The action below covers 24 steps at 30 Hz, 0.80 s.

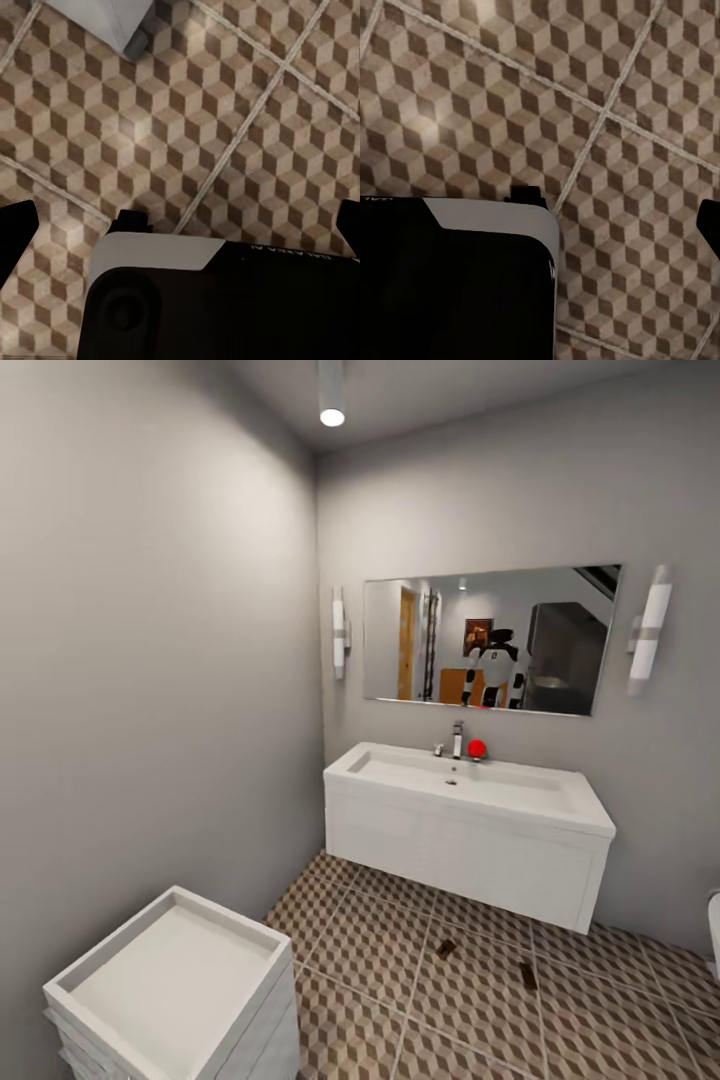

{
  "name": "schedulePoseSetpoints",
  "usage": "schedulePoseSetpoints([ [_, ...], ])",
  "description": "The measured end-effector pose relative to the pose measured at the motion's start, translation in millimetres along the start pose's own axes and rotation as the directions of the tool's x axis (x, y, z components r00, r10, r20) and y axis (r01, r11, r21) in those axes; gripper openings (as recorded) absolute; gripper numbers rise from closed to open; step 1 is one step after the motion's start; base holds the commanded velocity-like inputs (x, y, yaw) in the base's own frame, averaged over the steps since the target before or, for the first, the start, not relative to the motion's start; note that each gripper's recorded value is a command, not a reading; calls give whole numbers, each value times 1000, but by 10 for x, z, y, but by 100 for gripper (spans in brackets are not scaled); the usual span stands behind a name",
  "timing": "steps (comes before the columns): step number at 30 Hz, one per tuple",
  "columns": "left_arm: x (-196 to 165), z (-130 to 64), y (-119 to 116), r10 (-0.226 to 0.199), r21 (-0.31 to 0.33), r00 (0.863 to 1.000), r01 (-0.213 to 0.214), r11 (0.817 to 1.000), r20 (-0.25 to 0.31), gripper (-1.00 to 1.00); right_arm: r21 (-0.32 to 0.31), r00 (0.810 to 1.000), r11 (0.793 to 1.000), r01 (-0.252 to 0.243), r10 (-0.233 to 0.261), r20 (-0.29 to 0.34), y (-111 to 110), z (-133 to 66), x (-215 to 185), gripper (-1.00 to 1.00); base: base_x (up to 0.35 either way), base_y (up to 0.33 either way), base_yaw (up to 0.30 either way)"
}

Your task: Take the four mousetraps from the cabinet in the bathroom and place them on the bathroom floor. Make sure all four end up on the same floor surface, and ensure that at least two of them are either under or directly next to the same bathroom sink.

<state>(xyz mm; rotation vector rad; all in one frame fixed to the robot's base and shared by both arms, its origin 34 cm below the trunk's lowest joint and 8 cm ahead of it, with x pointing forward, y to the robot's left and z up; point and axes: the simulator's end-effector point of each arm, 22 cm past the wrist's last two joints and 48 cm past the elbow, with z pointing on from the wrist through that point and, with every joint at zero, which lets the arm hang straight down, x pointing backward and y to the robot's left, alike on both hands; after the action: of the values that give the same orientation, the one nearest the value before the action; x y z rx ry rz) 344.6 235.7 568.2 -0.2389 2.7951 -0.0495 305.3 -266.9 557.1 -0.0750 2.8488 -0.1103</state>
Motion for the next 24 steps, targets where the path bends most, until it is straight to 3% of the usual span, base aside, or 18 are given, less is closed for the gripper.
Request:
schedulePoseSetpoints([
  [24, 26, -1, 2, 0, 1, 1000, 0, 1000, -3, 100, 0, 1000, 1000, 0, 0, -1, 0, 0, 1, 100, 0, 0, 276],
])
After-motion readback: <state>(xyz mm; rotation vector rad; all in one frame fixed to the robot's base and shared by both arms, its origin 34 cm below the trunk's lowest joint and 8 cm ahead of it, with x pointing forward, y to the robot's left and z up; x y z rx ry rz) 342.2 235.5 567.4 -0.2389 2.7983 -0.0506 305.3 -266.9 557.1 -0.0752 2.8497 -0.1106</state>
